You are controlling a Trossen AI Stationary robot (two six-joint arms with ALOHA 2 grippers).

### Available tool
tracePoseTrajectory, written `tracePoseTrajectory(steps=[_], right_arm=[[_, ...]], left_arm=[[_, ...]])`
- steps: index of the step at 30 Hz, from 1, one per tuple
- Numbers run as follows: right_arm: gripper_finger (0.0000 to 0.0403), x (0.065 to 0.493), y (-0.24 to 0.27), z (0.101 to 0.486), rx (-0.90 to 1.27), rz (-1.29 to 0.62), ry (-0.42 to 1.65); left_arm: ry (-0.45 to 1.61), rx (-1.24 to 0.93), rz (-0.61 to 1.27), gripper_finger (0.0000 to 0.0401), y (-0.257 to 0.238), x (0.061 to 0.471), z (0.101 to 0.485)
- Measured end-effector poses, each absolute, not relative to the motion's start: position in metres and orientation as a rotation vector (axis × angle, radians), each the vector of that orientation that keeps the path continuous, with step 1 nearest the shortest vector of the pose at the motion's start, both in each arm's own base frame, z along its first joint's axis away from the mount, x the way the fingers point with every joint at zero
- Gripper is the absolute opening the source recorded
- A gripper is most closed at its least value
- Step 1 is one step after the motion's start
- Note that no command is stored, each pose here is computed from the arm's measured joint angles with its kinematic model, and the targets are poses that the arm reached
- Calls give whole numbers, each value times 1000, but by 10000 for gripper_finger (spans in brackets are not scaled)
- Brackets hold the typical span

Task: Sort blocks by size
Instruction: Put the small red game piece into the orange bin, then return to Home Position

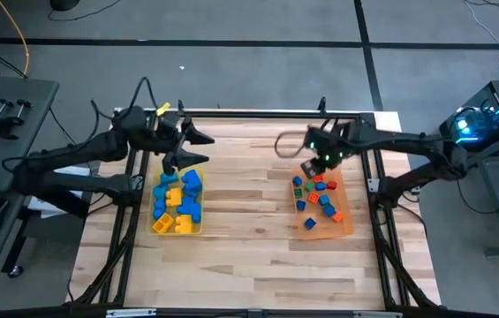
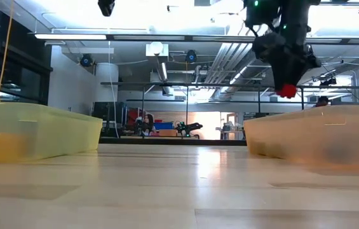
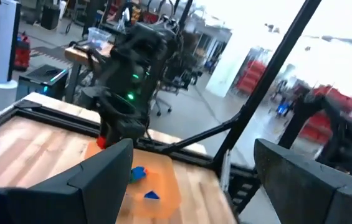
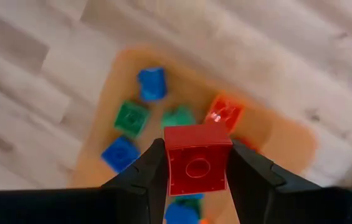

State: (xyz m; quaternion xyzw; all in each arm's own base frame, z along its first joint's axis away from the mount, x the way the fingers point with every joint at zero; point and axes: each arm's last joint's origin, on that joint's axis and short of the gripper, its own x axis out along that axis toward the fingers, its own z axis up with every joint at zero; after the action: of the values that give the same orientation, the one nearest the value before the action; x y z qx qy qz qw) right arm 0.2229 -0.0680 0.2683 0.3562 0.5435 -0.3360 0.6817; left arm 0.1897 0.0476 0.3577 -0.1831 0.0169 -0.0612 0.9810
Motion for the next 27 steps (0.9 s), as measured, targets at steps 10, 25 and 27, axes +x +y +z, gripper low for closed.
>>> tracePoseTrajectory(steps=[10, 25, 27], right_arm=[[193, 237, -26, 264, 808, -765, 1206], [260, 235, -39, 265, 807, -724, 1223], [260, 235, -39, 265, 811, -719, 1225]], left_arm=[[-128, -571, -98, 319, 45, 174, 308], [-161, -467, -25, 315, 44, 156, 309], [-139, -432, -9, 303, 43, 153, 308]])
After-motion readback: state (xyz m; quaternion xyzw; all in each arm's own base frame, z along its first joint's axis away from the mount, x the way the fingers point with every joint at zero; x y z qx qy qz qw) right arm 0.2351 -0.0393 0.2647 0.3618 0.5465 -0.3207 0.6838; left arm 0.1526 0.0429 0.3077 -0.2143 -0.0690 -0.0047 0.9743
